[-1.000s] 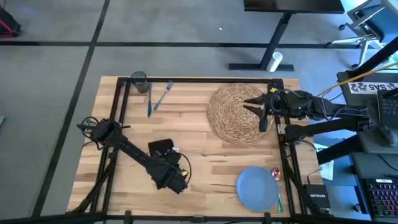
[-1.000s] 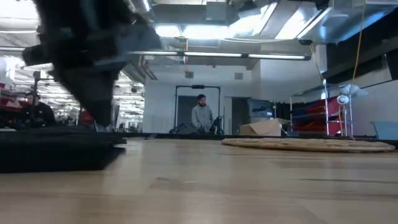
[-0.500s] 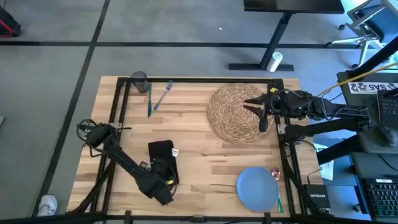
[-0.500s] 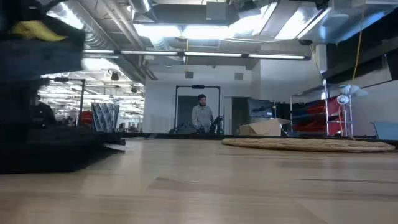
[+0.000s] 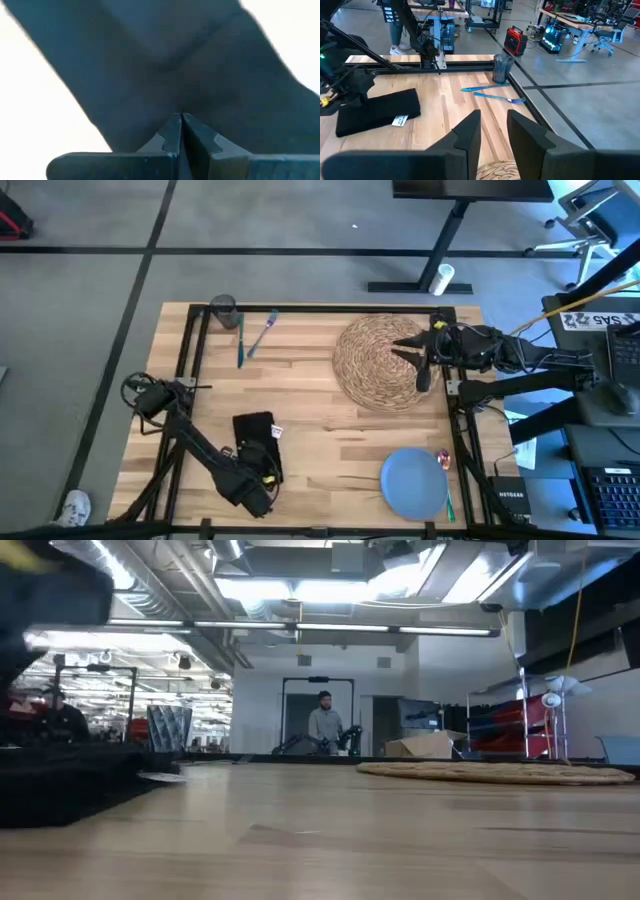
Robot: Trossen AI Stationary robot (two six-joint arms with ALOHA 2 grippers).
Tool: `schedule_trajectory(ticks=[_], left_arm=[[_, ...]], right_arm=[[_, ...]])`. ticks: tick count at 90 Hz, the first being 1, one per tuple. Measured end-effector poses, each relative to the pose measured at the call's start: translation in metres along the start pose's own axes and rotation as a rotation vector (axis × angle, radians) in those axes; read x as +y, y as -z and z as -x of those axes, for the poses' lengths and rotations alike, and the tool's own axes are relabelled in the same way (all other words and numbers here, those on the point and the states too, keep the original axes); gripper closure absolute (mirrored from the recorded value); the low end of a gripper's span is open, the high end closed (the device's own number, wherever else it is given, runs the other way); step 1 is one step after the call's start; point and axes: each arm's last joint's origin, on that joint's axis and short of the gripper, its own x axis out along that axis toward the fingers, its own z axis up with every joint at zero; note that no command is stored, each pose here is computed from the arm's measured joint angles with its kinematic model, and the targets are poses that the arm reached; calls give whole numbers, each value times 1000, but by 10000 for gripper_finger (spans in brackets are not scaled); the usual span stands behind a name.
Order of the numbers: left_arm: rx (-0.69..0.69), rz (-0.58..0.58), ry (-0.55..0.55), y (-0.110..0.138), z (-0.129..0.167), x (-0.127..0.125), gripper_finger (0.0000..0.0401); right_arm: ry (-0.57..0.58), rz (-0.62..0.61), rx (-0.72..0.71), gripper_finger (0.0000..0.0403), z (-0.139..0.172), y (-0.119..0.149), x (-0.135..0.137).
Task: Set table place
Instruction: Fold the black table napkin
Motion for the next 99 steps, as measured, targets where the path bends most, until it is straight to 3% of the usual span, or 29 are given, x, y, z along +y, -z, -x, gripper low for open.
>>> schedule_trajectory(ticks=[18,36,57,99], left_arm=[[-66,-39,-1,-23,11,-11,401],[-31,-78,-64,-33,-2,-7,401],[-15,-76,-11,-27,-17,-6,401],[52,-64,-54,-1,-14,8,401]], right_arm=[[0,-1,-1,320,0,0,0],[0,0,-1,320,0,0,0],[0,-1,0,320,0,0,0],[0,0,0,320,0,0,0]])
